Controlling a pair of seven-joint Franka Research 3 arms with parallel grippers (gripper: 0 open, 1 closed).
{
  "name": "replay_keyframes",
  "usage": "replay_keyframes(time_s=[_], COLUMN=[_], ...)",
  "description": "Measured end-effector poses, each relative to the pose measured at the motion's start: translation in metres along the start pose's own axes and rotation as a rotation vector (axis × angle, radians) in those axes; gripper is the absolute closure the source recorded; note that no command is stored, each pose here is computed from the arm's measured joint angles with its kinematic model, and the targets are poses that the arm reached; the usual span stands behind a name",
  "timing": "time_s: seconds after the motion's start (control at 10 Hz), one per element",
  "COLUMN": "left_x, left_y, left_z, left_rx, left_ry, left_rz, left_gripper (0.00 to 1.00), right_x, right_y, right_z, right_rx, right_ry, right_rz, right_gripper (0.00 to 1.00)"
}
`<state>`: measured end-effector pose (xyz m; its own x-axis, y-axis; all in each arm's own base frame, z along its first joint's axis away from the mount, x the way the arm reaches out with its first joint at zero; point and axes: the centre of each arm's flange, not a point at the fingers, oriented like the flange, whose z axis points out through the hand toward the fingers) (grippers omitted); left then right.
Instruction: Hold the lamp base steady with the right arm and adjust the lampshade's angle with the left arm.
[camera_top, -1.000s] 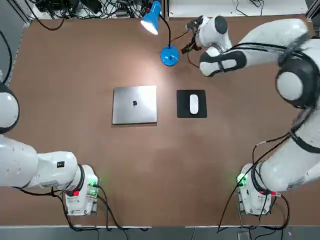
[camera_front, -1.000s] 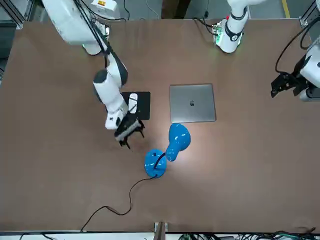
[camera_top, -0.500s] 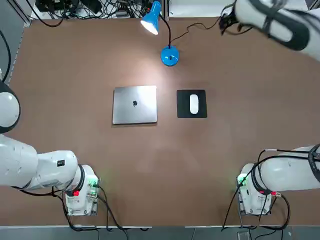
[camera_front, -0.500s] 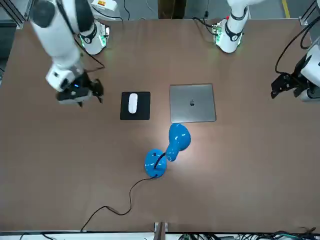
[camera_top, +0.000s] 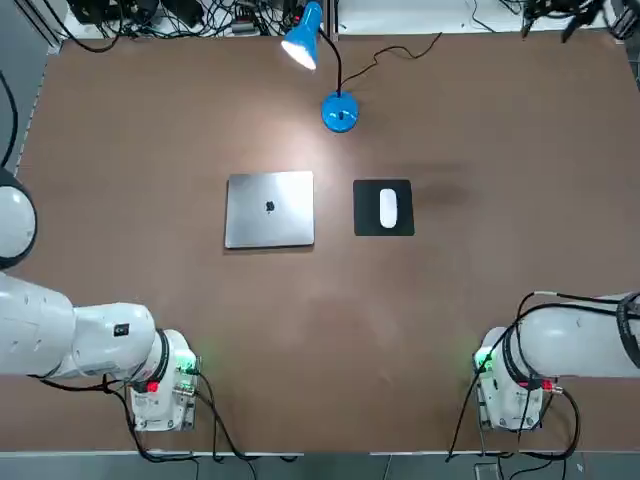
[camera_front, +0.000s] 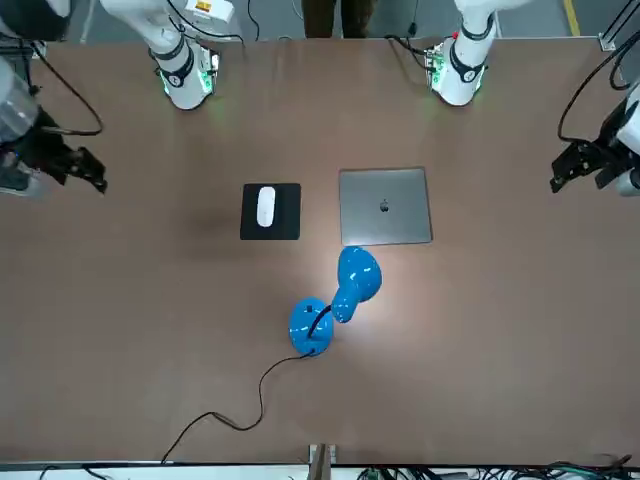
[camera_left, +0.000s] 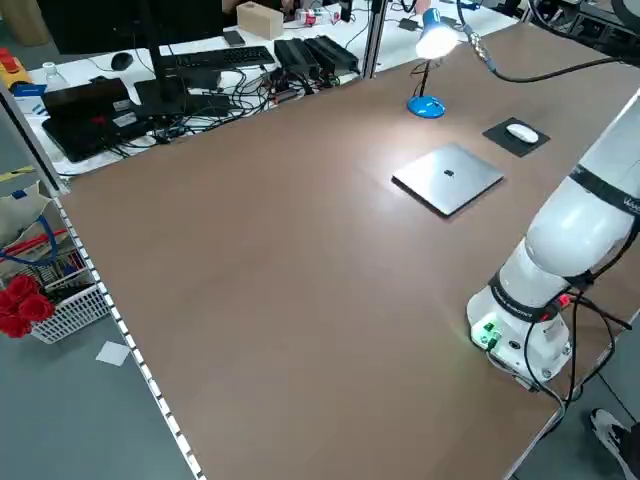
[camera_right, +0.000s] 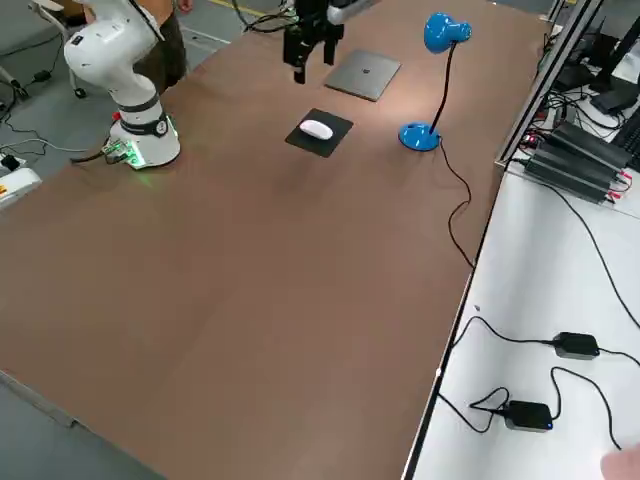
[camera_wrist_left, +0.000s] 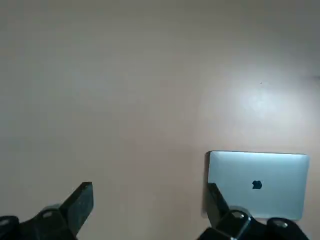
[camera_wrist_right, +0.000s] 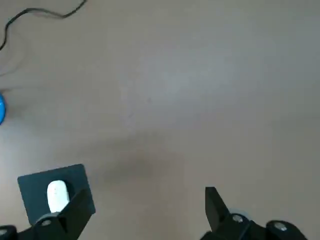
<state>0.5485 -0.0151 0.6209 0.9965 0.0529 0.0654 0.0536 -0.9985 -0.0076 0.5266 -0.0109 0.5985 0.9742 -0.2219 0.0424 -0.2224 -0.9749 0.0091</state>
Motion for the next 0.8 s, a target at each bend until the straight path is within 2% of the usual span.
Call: replay_keyframes(time_s=[0.2,0.5,0.8], left_x=[0.000,0.000,0.000], left_y=[-0.001,-0.001,-0.001], left_z=[0.001,0.002,0.002], left_rx=[0.000,0.000,0.000], left_ry=[-0.002,-0.003,-0.004], left_rz=[-0.001,-0.001,-0.002], left_gripper=[0.01,0.01,0.01], right_x=[0.003,0.004,-0.004], right_y=[0.011,0.009,-0.015], right_z=[0.001,0.007,0.007], right_rx=[0.000,-0.006,-0.014], right_ry=[-0.003,-0.019,-0.045], right_rz=[0.006,-0.096,-0.177], right_gripper=[0.00,0.00,0.00])
